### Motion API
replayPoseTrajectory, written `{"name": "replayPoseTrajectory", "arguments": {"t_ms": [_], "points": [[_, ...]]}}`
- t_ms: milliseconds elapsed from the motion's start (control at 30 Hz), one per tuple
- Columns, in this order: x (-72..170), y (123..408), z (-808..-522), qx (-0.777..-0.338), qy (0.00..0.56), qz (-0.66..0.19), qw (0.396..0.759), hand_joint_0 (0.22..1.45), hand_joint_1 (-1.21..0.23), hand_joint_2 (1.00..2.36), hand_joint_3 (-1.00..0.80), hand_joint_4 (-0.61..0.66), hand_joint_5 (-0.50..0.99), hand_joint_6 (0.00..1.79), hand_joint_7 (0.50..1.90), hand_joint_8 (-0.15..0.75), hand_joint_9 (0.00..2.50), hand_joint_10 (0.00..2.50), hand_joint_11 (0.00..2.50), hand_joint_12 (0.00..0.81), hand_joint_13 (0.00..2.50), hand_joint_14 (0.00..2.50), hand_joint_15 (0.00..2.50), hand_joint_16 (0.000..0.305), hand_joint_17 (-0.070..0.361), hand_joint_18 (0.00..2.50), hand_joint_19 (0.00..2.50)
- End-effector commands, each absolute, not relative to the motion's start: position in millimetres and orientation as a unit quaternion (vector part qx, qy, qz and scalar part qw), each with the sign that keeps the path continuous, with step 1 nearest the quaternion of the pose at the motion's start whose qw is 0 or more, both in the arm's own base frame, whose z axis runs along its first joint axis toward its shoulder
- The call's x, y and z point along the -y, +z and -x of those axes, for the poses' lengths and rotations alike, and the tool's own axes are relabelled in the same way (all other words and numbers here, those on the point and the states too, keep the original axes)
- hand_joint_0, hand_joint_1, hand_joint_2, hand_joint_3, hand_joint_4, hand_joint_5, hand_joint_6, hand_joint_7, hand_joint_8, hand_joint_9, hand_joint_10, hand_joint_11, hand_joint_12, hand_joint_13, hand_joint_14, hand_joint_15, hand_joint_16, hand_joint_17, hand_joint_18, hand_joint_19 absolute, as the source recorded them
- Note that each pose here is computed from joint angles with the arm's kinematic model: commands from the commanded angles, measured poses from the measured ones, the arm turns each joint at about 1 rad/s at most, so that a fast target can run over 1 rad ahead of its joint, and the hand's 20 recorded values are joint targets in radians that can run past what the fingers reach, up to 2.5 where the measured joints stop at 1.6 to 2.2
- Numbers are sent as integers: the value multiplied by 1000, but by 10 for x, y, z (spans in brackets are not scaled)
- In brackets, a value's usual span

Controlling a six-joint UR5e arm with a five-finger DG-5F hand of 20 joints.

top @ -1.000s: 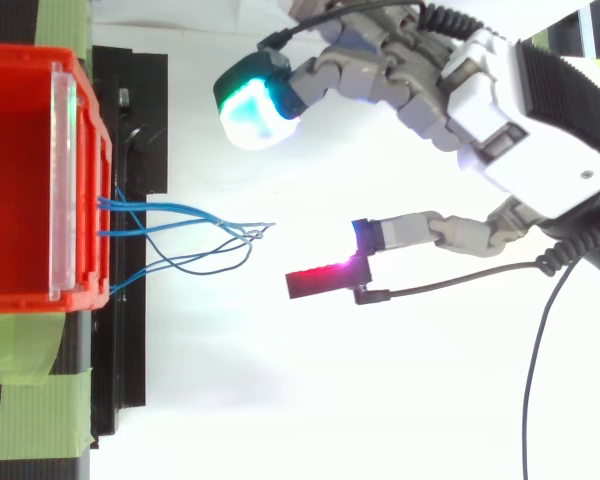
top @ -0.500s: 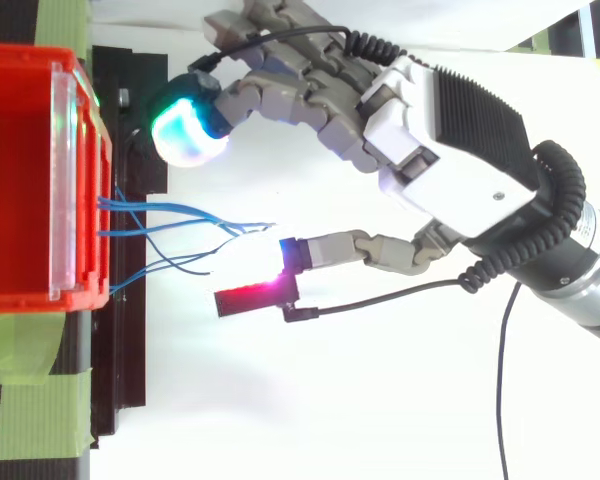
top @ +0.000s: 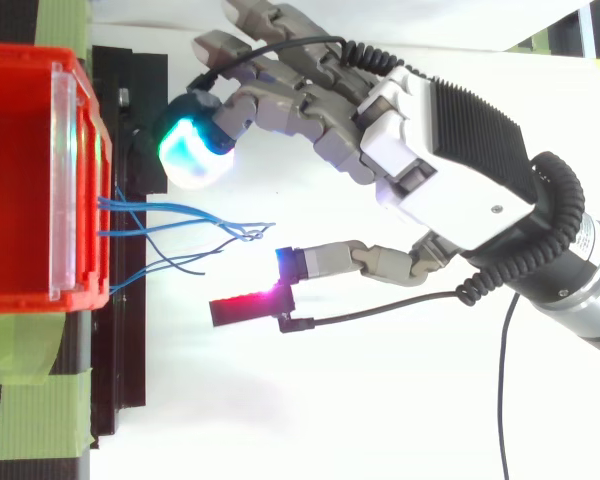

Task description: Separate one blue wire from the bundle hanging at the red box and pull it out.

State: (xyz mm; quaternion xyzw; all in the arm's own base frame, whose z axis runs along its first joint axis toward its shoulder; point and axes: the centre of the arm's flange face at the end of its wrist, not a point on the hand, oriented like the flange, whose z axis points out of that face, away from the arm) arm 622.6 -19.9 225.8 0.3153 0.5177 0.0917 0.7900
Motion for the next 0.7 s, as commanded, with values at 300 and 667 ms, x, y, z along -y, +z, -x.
{"name": "replayPoseTrajectory", "arguments": {"t_ms": [300, 667], "points": [[187, 2257, -6222, -518, 96, -318, 788, 548, -700, 1000, -500, 264, -122, 520, 1224, 307, 378, 0, 34, 389, 175, 2, 85, 60, 135, 153, 0], [190, 2332, -6278, -508, 108, -326, 790, 560, -710, 1000, -500, 252, -137, 630, 1050, 313, 432, 2, 77, 392, 232, 1, 97, 59, 133, 219, 7]]}}
